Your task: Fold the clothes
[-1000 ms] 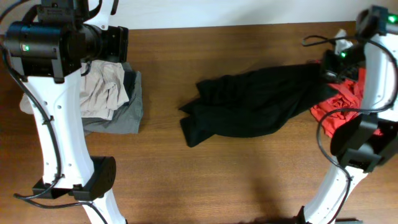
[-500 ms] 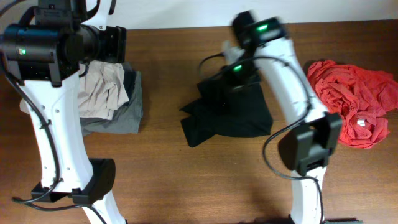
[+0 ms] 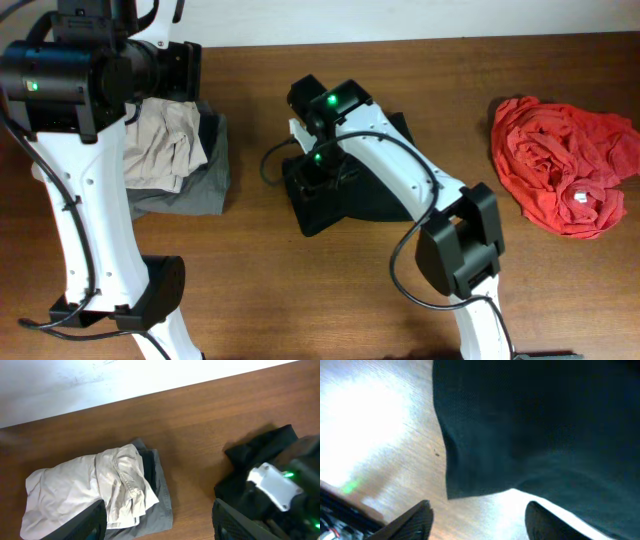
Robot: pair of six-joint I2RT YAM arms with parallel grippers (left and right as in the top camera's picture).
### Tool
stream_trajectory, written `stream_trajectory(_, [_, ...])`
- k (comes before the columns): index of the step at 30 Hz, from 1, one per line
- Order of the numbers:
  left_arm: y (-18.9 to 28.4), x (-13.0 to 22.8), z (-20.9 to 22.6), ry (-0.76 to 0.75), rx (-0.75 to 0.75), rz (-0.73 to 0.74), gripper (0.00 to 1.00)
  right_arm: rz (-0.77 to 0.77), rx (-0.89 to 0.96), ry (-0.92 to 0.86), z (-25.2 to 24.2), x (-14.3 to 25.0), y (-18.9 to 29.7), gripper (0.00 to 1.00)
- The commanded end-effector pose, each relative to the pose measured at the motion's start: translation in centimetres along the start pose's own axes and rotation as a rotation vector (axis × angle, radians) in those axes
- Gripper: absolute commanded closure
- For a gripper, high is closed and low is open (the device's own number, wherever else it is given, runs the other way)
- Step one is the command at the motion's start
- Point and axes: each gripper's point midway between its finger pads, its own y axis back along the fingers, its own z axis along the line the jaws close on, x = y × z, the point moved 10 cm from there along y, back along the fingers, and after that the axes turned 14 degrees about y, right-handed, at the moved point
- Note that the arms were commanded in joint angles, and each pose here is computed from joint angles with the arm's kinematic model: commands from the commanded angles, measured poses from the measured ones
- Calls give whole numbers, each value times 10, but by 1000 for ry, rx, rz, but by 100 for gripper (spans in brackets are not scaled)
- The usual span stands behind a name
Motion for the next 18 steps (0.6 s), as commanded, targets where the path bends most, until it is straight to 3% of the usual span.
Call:
stream_trajectory(1, [16,0,3,14,-7,-45,33,-153,44,-13,-8,7,58,32])
stream_trajectory(6, [13,1,-4,12,92,-19,33,-181,9,-225,-86,33,78,31])
stream_trajectory(9, [5,3,-4,14,91,14,34,-207,-112,-206,-94,38,76,51])
stream_trajectory(11, [-2,5,-4,15,87,41,49,-199,-128,-197,-94,37,68,70])
stream_trajectory(13, [-11,8,-4,17,82,81,74,-189,-137,-180,-90,34,51,82])
stream_trajectory(18, [-48,22,-7,30,125,241,93,-170,-159,-228,-84,24,-12,95])
